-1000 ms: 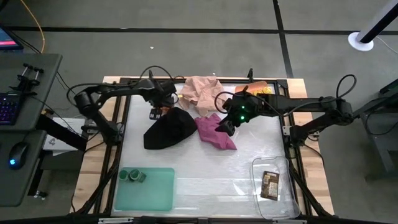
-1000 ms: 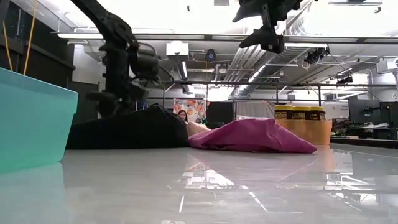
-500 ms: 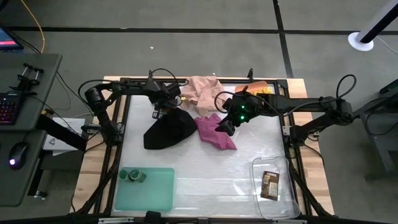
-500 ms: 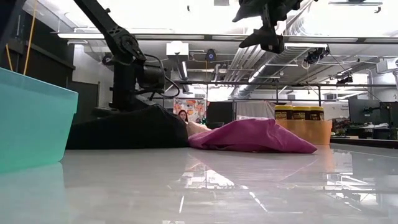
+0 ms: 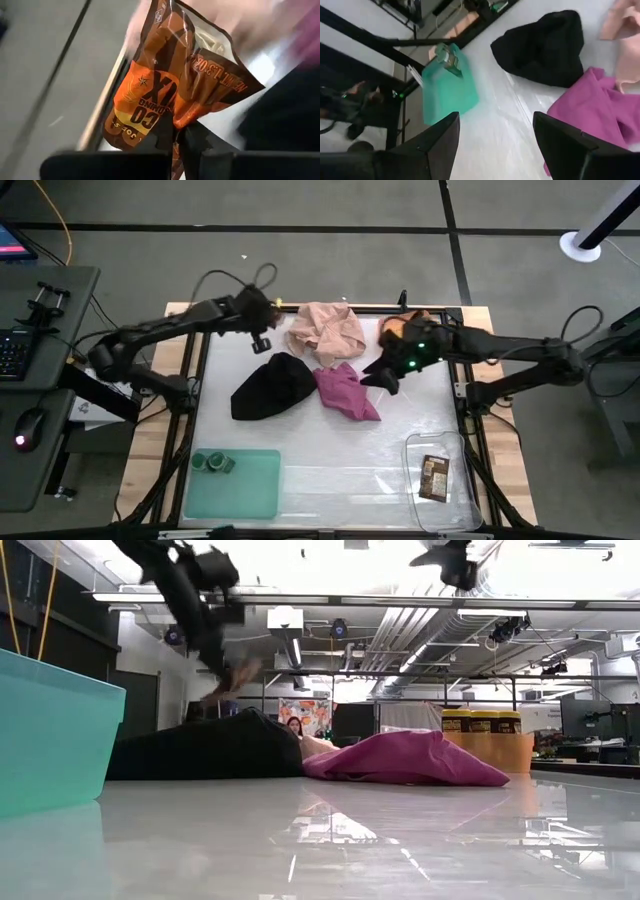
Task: Sort spices by type
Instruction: Put the orange seasoning bag into the transparent bin, then return to Home Position
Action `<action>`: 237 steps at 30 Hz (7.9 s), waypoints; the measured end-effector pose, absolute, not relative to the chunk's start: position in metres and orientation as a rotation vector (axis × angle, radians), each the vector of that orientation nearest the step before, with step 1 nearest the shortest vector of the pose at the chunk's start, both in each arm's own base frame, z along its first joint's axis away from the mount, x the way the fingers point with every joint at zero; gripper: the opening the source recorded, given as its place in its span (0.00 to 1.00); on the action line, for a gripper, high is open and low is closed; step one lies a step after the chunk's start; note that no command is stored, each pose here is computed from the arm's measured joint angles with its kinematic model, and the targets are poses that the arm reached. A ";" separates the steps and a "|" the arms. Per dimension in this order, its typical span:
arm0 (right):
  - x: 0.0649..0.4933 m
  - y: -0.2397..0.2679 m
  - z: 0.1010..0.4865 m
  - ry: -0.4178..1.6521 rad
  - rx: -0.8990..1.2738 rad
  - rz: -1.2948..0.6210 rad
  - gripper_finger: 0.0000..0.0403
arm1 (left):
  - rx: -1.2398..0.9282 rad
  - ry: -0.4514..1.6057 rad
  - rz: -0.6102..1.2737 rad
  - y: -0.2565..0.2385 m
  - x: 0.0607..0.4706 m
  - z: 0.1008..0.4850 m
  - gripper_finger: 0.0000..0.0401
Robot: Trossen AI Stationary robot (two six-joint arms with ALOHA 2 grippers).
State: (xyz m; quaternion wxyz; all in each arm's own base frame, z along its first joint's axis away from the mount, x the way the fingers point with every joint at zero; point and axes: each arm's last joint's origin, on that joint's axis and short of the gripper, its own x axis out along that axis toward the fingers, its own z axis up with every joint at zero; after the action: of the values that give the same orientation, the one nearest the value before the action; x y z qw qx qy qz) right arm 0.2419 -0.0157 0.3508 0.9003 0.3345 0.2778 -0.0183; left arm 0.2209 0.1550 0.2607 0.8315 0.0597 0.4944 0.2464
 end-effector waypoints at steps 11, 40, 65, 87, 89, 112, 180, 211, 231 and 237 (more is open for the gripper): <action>0.186 0.010 0.353 0.752 0.809 -0.213 0.62 | -0.082 0.425 0.228 0.048 0.279 0.311 0.00; 0.167 0.036 0.345 0.870 0.731 -0.279 0.62 | -0.633 -0.079 -0.263 -0.189 0.519 0.208 0.00; 0.114 0.172 0.316 1.142 0.836 -0.207 0.01 | -0.604 0.175 -0.190 -0.157 0.553 0.176 0.00; 0.117 0.176 0.311 1.198 0.839 -0.211 0.00 | -0.571 0.250 -0.352 -0.157 0.551 0.180 0.54; 0.117 0.177 0.311 1.224 0.841 -0.204 0.00 | -0.589 0.280 -0.416 -0.151 0.550 0.189 0.54; 0.118 0.177 0.315 0.837 0.741 -0.250 0.00 | -0.075 0.105 -0.038 -0.050 0.375 0.379 0.03; 0.138 -0.012 0.190 0.085 0.473 -0.045 0.00 | -0.446 -0.106 0.119 -0.004 0.122 0.177 0.00; 0.111 -0.007 0.147 0.212 0.449 -0.120 0.01 | -0.445 -0.103 0.120 -0.004 0.122 0.177 0.00; 0.098 -0.001 0.169 -0.036 0.445 -0.009 0.01 | -0.464 -0.317 0.140 0.005 0.093 0.193 0.00; 0.098 -0.001 0.167 -0.009 0.445 -0.015 0.01 | -0.462 -0.326 0.147 0.006 0.093 0.194 0.00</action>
State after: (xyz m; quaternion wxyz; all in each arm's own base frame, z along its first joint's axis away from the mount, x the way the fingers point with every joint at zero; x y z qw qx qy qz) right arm 0.0983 -0.0011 0.1669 0.9753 0.2207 -0.0045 -0.0072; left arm 0.0926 0.0057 0.1935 0.9576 -0.2279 -0.1607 0.0726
